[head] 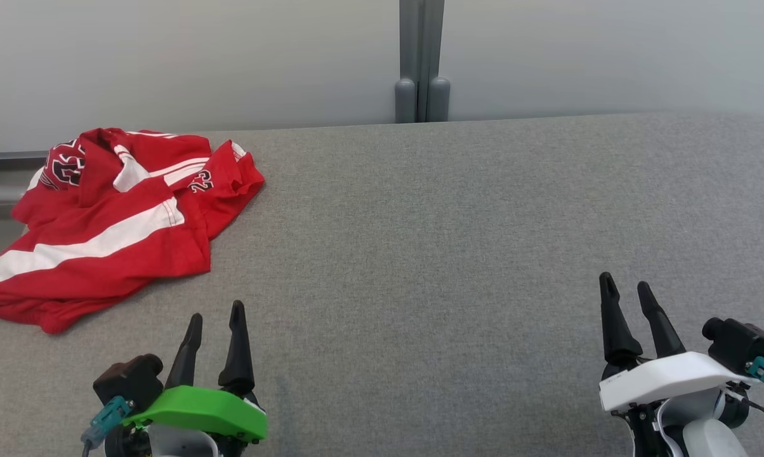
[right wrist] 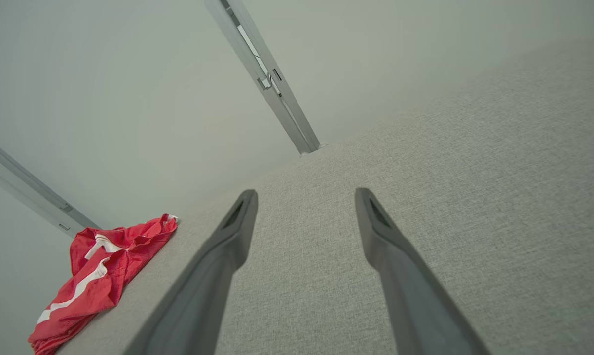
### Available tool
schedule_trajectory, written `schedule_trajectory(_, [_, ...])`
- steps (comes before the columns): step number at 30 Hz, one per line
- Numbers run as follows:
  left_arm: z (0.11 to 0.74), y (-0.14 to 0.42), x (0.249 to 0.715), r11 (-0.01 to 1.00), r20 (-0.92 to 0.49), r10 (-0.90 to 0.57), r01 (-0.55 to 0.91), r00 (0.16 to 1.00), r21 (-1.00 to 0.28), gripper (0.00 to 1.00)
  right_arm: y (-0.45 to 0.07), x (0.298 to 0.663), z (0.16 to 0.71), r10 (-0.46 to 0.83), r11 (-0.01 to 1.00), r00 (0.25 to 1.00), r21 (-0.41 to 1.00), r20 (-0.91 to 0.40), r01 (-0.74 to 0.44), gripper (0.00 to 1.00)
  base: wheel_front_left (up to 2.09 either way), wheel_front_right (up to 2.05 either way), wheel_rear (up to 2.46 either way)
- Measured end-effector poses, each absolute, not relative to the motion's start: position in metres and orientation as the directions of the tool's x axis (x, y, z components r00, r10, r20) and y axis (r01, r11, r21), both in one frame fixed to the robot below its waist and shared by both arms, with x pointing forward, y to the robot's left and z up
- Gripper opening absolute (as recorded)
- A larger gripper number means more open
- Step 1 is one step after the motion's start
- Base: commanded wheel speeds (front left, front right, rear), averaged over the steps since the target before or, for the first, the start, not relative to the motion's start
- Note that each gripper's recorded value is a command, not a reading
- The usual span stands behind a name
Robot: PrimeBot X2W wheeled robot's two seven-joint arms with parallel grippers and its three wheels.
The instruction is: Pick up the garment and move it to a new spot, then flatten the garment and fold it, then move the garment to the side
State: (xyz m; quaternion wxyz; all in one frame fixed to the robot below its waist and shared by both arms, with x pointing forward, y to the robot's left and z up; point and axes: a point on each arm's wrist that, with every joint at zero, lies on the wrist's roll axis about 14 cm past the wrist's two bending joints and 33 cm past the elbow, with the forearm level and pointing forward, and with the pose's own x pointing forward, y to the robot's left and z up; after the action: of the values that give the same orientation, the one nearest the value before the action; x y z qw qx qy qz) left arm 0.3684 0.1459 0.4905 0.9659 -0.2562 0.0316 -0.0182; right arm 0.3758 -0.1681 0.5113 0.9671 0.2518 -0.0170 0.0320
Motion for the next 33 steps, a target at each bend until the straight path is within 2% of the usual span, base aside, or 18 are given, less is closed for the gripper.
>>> schedule_trajectory(33, [0.481, 0.142, 0.361, 0.969, -0.038, -0.05, 0.04, 0.998, -0.243, 1.0, -0.148, 0.372, 0.516, 0.143, 0.976, 0.986, 0.15, 0.091, -0.155, 1.0, 0.0, 0.0, 0.0])
